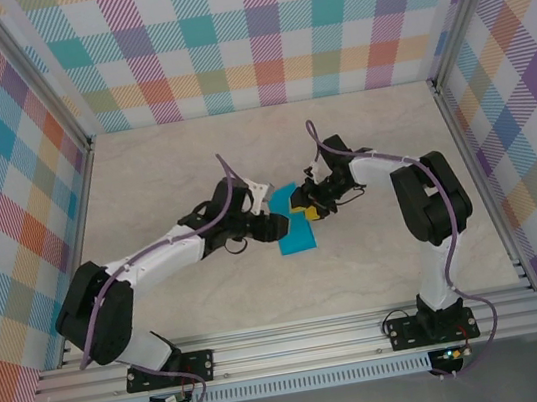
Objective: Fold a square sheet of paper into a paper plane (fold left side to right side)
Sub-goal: Fold the triangle a second time at the center of the table.
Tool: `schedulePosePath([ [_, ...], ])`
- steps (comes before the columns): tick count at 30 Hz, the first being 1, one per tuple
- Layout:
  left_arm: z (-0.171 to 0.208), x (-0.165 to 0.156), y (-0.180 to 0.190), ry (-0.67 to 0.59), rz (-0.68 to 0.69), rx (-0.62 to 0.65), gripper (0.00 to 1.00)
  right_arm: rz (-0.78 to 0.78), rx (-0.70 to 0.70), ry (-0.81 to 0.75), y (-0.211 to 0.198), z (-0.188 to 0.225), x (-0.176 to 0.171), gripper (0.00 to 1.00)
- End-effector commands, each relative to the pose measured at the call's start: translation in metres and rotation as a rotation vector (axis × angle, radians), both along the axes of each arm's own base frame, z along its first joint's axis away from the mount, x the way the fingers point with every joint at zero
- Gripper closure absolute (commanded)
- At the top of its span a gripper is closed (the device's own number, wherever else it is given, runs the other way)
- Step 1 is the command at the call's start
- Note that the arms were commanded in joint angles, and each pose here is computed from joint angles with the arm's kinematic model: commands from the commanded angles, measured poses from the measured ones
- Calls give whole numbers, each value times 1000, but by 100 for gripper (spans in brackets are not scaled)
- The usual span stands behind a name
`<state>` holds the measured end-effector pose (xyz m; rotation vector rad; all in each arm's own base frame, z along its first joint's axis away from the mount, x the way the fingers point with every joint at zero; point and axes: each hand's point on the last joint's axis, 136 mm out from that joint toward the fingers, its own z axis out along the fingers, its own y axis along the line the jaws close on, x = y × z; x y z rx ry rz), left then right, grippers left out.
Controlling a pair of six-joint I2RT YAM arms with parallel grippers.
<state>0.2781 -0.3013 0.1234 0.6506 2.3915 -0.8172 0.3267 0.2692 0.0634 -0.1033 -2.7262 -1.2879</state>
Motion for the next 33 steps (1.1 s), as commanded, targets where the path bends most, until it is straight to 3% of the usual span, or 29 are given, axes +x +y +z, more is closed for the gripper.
schedulePosePath([
  [1,0,-14,-10,-111,-34,75,37,2,52,-24,6,28,5,60],
  [10,-36,-24,-47,-136,-53,255,32,0,56,-2,8,29,4,60],
  [22,-68,-4,-44,-219,-3,570,29,1,54,10,9,25,4,60],
  [33,-58,-11,-58,-273,-59,560,42,4,34,17,7,19,4,61],
])
